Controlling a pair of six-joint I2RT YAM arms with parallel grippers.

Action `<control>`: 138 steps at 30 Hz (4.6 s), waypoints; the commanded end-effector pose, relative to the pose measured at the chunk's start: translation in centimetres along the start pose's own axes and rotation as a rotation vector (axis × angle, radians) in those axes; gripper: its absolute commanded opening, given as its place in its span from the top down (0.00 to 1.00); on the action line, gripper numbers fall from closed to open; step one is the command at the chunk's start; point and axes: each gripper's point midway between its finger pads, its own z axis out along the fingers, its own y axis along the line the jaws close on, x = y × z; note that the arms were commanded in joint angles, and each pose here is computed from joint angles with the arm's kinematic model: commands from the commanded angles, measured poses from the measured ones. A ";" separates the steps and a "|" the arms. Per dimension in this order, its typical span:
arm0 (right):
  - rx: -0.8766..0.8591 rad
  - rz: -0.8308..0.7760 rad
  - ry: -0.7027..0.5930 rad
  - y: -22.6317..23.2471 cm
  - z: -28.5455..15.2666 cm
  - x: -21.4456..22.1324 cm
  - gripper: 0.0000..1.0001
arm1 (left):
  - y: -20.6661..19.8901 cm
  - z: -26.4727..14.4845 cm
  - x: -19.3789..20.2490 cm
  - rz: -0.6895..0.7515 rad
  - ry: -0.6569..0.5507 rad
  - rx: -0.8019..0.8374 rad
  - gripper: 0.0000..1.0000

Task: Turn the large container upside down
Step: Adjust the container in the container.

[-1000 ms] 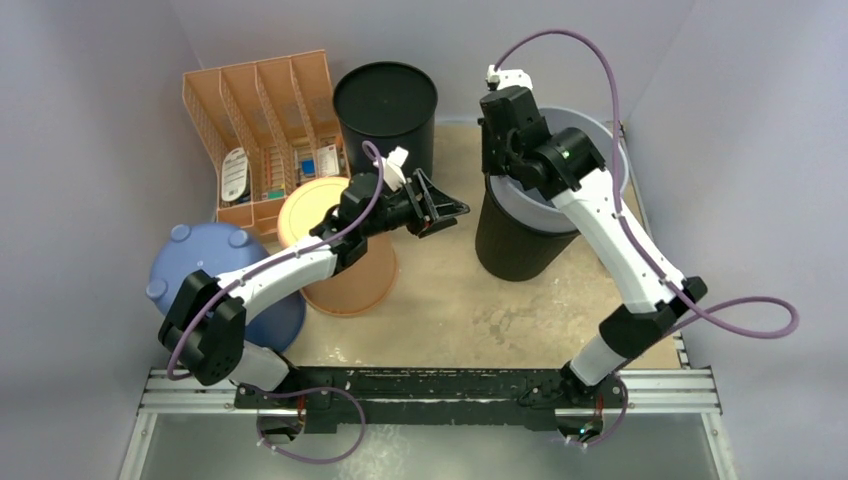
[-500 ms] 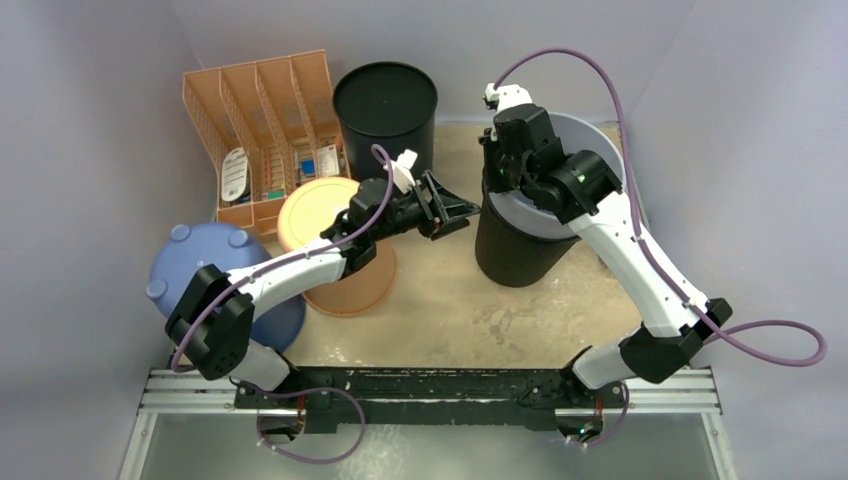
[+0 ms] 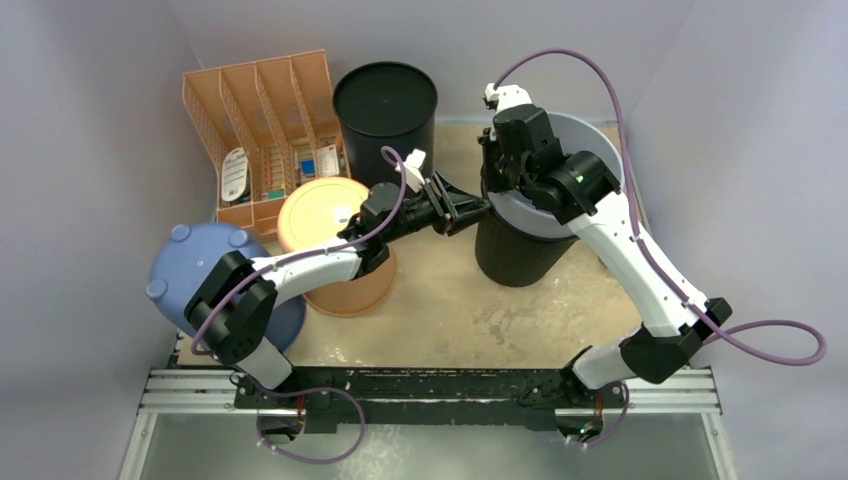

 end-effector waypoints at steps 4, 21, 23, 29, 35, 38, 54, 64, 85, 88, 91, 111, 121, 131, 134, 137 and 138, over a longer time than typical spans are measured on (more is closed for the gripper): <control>-0.056 0.064 -0.056 1.2 -0.1 -1.4 0.95 | -4.2 0.2 -0.9 -0.005 -0.032 0.155 0.52; 0.086 0.013 -0.019 -0.2 0.1 -0.7 0.42 | -1.6 1.0 -1.4 -0.041 -0.059 0.041 0.83; 0.107 0.006 -0.009 -0.5 0.2 -0.4 0.43 | -1.7 0.9 -1.6 -0.040 -0.071 0.034 0.81; 0.093 0.007 -0.003 0.0 0.4 0.1 0.88 | -1.9 1.2 -1.7 -0.030 -0.070 0.025 0.74; 0.069 0.003 -0.001 0.7 0.6 0.2 1.00 | -2.5 1.5 -1.4 -0.031 -0.058 0.043 0.66; 0.051 0.003 -0.014 1.1 0.3 -0.2 1.00 | -2.2 1.6 -1.3 -0.032 -0.056 0.035 0.65; -0.011 -0.006 -0.100 4.3 -2.4 -4.0 1.00 | -0.2 2.5 -1.8 -0.059 -0.087 -0.117 1.00; 0.014 0.075 -0.276 2.2 -7.2 -9.5 1.00 | 6.6 1.8 -0.9 -0.067 -0.072 -0.344 1.00; 0.022 0.114 -0.413 -0.5 -12.6 -12.8 1.00 | 18.8 -1.7 0.4 -0.150 -0.078 -0.616 1.00; 0.018 0.120 -0.413 -0.6 -12.9 -12.7 1.00 | 19.1 -1.8 0.3 -0.151 -0.081 -0.622 1.00; 0.009 0.122 -0.402 -0.4 -12.6 -12.3 1.00 | 19.5 -1.9 0.2 -0.142 -0.081 -0.636 1.00; -0.242 -0.218 -0.229 3.2 -9.8 -3.8 1.00 | 10.3 -2.4 -1.2 0.016 -0.076 -0.469 0.92; -0.260 -0.333 -0.063 3.8 -7.5 0.0 1.00 | 7.2 -4.3 -1.1 0.080 -0.041 -0.440 0.45; -0.214 -0.331 0.010 2.6 -7.6 1.5 0.28 | 4.9 -6.7 -4.6 0.090 -0.104 -0.367 0.38; -0.201 -0.301 -0.034 2.5 -8.1 0.2 0.08 | 3.8 -6.6 -4.8 0.128 -0.098 -0.341 0.34; -0.205 -0.231 -0.088 2.9 -8.5 -1.4 0.05 | 3.0 -6.6 -5.0 0.158 -0.102 -0.316 0.32; -0.211 -0.206 -0.103 3.2 -8.6 -1.9 0.05 | 2.6 -6.6 -5.2 0.170 -0.113 -0.308 0.31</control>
